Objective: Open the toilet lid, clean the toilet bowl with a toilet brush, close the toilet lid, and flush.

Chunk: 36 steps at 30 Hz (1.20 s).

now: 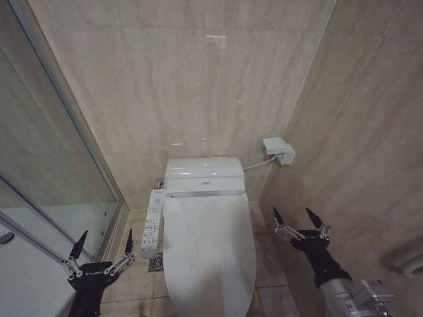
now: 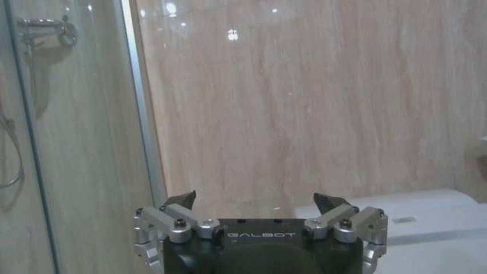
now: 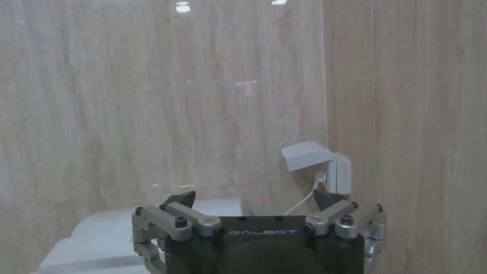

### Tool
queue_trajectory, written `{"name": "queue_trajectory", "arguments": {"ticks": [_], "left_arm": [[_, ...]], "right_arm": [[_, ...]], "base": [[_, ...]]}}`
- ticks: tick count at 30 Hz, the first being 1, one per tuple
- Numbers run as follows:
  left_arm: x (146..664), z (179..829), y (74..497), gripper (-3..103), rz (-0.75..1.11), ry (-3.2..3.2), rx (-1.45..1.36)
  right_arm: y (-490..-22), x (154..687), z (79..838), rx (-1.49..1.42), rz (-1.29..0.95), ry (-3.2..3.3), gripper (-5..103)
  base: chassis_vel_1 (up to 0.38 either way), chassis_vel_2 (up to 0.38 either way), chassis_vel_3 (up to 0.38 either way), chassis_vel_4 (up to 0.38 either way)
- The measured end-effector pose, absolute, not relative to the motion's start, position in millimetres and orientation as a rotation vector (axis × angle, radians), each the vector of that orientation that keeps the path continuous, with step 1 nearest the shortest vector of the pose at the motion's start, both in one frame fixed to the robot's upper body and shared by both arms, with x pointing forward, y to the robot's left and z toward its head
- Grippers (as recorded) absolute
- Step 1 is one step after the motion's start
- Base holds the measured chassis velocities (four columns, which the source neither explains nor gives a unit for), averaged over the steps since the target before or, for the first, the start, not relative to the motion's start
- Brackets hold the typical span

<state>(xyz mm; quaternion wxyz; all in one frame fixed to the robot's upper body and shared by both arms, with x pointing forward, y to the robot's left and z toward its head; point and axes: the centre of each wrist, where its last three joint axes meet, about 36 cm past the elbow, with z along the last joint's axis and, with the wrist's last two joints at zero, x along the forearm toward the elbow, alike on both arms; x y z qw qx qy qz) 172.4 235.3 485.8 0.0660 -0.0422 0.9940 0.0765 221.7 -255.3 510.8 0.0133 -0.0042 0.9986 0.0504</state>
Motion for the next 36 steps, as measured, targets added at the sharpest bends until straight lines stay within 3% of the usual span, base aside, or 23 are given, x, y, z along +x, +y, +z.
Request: {"name": "queue_trajectory", "arguments": {"ticks": [36], "left_arm": [[170.7,484.6,235.4,100,0.254,3.012,-0.122]], "right_arm": [[-255.3,221.7,510.8,-0.013,0.157,3.111,100]], "base": [[0.0,0.0,0.0,0.0]]}}
